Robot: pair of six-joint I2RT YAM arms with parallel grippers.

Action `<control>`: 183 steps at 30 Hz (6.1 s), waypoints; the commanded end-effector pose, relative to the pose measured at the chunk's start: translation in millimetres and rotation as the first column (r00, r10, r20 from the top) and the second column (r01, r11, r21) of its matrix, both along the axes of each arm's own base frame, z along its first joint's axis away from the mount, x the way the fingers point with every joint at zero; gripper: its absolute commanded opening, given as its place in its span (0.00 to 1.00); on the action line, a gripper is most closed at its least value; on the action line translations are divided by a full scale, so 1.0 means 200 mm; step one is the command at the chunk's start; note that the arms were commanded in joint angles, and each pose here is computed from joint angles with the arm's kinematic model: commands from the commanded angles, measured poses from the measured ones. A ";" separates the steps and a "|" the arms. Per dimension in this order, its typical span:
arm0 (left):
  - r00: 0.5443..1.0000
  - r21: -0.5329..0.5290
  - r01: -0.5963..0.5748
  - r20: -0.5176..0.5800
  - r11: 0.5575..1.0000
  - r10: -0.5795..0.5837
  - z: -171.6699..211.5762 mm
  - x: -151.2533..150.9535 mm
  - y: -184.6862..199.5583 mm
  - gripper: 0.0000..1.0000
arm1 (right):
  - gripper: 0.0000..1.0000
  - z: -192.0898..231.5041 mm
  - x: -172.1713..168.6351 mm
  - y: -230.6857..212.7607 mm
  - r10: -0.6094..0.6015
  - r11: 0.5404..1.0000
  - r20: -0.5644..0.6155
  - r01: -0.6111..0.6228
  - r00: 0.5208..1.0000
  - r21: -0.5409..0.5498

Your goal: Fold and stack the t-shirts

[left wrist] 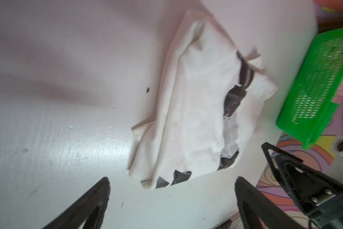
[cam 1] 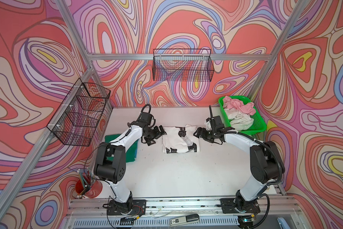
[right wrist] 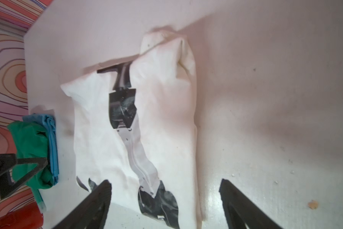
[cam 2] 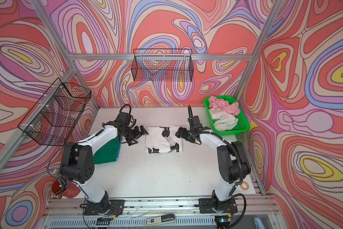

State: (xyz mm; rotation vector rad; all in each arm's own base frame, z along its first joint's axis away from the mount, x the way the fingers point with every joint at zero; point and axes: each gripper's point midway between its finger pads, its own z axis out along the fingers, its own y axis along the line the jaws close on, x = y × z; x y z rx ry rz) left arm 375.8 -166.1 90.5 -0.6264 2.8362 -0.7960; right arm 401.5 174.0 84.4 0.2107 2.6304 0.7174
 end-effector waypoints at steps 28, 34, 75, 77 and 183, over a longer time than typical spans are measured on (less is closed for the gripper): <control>0.970 0.051 0.065 -0.240 0.997 -0.051 -0.45 -0.14 -0.20 0.71 | 0.56 -0.46 -0.09 0.20 0.050 0.983 -0.223 -0.009 0.974 0.182; 0.966 0.051 0.076 -0.251 0.996 -0.060 -0.49 -0.16 -0.22 0.61 | 0.54 -0.43 -0.11 0.30 0.092 0.949 -0.211 -0.021 0.973 0.315; 0.999 0.101 -0.002 0.054 0.995 -0.004 0.13 0.11 0.06 0.00 | 0.00 0.19 -0.08 1.10 0.263 0.776 0.095 -0.269 0.960 0.571; 0.994 0.140 -0.028 0.109 0.990 0.013 0.23 0.12 0.17 0.00 | 0.00 0.28 -0.08 1.19 0.279 0.758 0.135 -0.304 0.951 0.577; 0.649 0.425 -0.527 0.760 0.736 0.025 0.48 -0.26 0.97 1.00 | 0.98 0.90 -0.19 -0.05 -0.230 0.927 0.676 0.370 0.700 -0.067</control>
